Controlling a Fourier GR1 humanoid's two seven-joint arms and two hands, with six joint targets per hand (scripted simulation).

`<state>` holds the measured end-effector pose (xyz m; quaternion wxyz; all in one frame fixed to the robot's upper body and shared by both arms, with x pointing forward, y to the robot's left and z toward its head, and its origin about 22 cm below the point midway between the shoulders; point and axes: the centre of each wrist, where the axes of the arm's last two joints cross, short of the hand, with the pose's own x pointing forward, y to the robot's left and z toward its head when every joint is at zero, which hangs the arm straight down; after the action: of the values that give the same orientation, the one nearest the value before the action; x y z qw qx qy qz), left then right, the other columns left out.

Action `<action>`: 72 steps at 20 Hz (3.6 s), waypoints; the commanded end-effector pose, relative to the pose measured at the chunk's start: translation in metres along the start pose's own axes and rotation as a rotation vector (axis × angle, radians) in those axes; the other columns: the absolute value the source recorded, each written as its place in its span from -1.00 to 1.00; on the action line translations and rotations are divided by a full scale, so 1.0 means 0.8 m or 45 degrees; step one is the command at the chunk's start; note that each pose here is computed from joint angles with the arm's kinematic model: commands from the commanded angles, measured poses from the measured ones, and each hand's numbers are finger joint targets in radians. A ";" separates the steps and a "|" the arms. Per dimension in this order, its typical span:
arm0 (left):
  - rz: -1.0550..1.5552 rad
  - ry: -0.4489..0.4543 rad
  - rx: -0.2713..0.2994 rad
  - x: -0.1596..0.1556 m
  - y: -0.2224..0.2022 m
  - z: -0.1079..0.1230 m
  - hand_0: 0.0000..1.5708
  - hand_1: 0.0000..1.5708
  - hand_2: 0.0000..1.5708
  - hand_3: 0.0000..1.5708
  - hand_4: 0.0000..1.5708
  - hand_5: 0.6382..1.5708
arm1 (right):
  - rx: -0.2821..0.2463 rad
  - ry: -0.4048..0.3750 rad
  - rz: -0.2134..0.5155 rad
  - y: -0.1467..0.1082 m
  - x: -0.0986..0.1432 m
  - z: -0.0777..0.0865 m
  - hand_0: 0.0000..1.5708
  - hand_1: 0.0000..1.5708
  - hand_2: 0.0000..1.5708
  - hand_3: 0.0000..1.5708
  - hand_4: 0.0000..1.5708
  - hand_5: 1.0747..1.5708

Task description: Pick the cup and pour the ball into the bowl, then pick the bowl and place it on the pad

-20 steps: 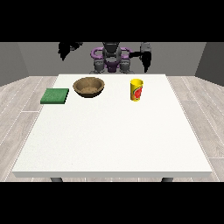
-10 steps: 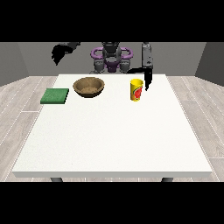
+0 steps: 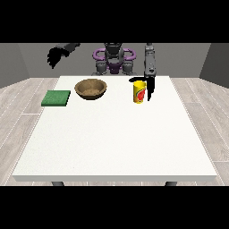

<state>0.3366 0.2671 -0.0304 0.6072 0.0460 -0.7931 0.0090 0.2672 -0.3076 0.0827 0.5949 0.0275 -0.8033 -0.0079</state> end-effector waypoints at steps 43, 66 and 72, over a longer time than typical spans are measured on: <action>-2.031 -0.133 -0.297 0.049 -0.256 -0.062 0.74 0.74 1.00 1.00 0.67 0.98 | -0.089 0.395 -0.065 -0.127 -0.060 0.007 -1.00 -1.00 -1.00 -0.80 -0.11 0.94; -1.817 -0.056 -0.220 0.116 -0.215 -0.090 0.33 0.33 1.00 0.83 0.62 0.99 | -0.148 0.512 -0.064 -0.125 -0.087 0.030 -1.00 -1.00 -1.00 -0.86 -0.06 0.92; -0.998 0.083 0.013 0.169 -0.155 -0.124 -1.00 -1.00 -1.00 -1.00 0.50 0.96 | -0.224 0.506 -0.073 -0.114 -0.103 0.040 -1.00 -1.00 -1.00 -1.00 0.00 0.94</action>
<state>0.4007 0.1073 0.0948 0.5256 0.4257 -0.6389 -0.3666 0.2675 -0.4013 -0.0009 0.7397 0.0041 -0.6680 -0.0811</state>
